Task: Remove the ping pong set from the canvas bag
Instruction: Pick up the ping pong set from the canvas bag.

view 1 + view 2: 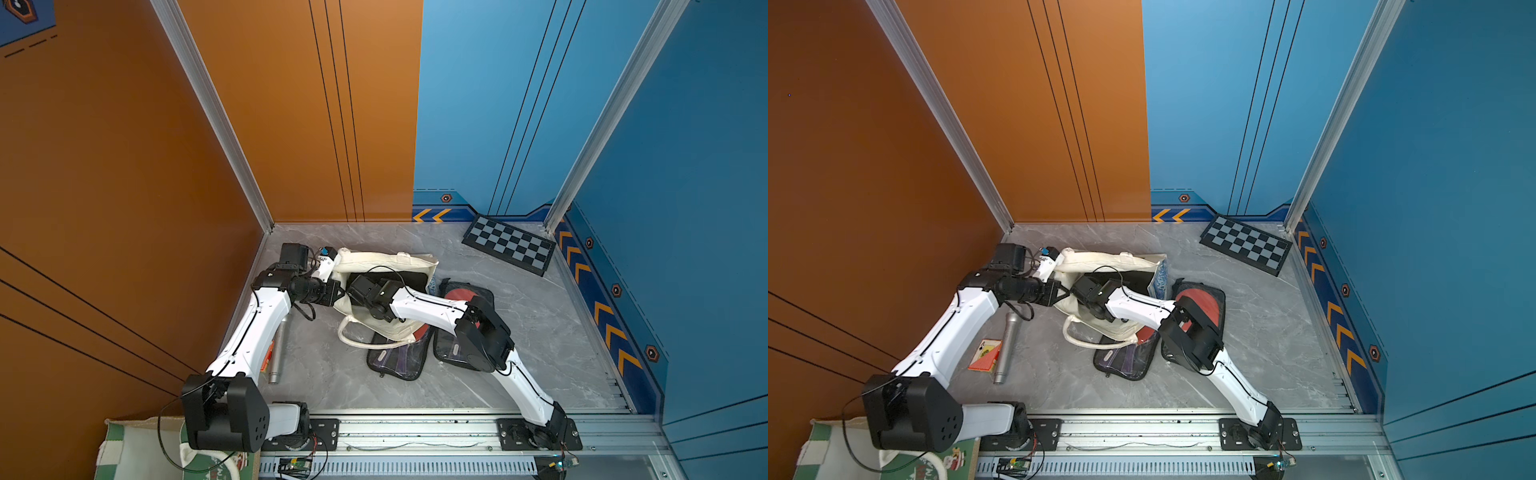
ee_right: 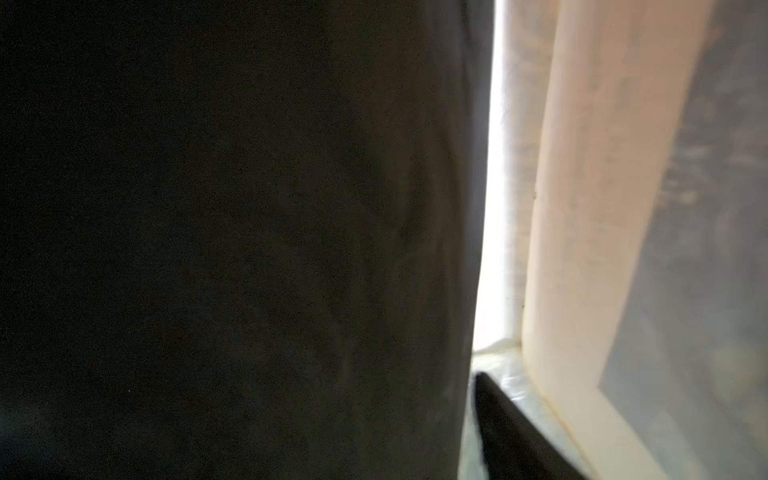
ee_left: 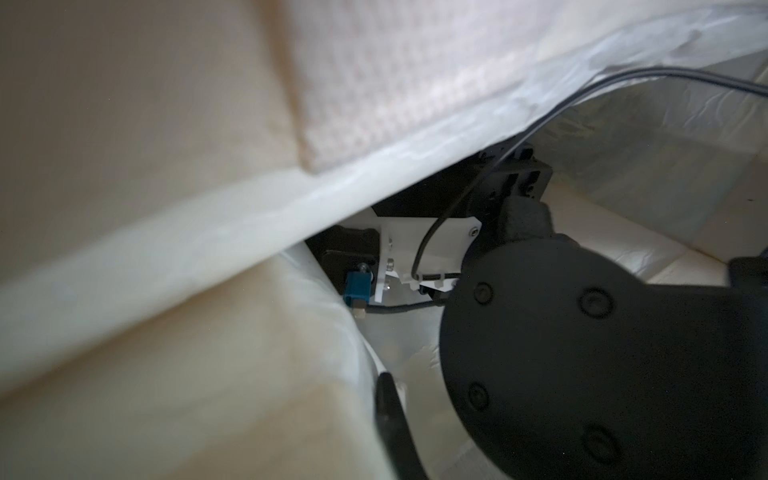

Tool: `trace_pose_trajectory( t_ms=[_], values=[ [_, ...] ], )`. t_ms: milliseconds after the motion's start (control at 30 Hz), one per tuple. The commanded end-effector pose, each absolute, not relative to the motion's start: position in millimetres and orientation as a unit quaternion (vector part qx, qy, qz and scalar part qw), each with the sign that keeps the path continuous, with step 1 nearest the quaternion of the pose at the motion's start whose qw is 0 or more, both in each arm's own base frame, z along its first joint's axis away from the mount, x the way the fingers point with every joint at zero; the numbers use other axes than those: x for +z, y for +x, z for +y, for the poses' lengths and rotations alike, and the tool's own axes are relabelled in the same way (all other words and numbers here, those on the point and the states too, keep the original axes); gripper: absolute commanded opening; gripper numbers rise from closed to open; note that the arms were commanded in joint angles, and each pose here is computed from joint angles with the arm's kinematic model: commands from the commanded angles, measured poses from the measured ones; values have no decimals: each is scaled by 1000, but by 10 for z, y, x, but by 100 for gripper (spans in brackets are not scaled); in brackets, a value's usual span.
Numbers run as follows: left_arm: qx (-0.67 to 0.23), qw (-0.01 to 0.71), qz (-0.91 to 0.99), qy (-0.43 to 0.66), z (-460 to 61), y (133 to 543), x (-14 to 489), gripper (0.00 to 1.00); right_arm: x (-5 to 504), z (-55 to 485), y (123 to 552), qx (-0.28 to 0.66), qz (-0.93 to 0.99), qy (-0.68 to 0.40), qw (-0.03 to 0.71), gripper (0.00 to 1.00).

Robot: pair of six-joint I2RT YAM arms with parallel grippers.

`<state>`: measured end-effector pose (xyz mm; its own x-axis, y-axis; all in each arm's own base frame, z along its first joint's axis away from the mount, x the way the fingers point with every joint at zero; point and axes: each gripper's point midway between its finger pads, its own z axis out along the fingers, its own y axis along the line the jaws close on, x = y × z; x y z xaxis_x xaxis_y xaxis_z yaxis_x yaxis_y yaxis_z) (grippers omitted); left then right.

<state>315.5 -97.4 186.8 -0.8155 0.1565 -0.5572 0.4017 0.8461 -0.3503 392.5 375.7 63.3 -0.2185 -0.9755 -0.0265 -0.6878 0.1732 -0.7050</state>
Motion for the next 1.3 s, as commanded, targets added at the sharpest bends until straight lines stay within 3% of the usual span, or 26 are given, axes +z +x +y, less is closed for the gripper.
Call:
trace_pose_trajectory(
  t_ms=[0, 67, 133, 300, 433, 767, 1033, 1267],
  values=[
    [-276, 268, 908, 167, -1107, 3065, 2043, 0, 589, 3582, 4008, -309, 732, -564, 226, 37],
    [-281, 269, 907, 162, -1118, 3094, 2084, 0, 763, 3617, 4037, -301, 735, -557, 243, 11],
    [-285, 272, 906, 155, -1132, 3139, 2140, 0, 986, 3675, 4046, -286, 737, -551, 269, 0],
    [-287, 282, 906, 127, -1154, 3318, 2337, 0, 1865, 3906, 3958, -214, 730, -540, 361, 0],
    [-285, 291, 908, 96, -1126, 3485, 2485, 0, 2347, 3889, 3779, -184, 717, -555, 380, 0],
    [-344, 279, 896, 23, -1231, 3905, 2786, 0, 3624, 3208, 3403, -89, 728, -477, 485, 0],
    [-386, 255, 886, 14, -1590, 4024, 2962, 0, 4752, 2192, 3250, 213, 752, -255, 569, 0],
    [-412, 220, 884, -34, -1709, 4341, 2894, 0, 5027, 2191, 2893, 440, 710, -186, 518, 0]
  ],
)
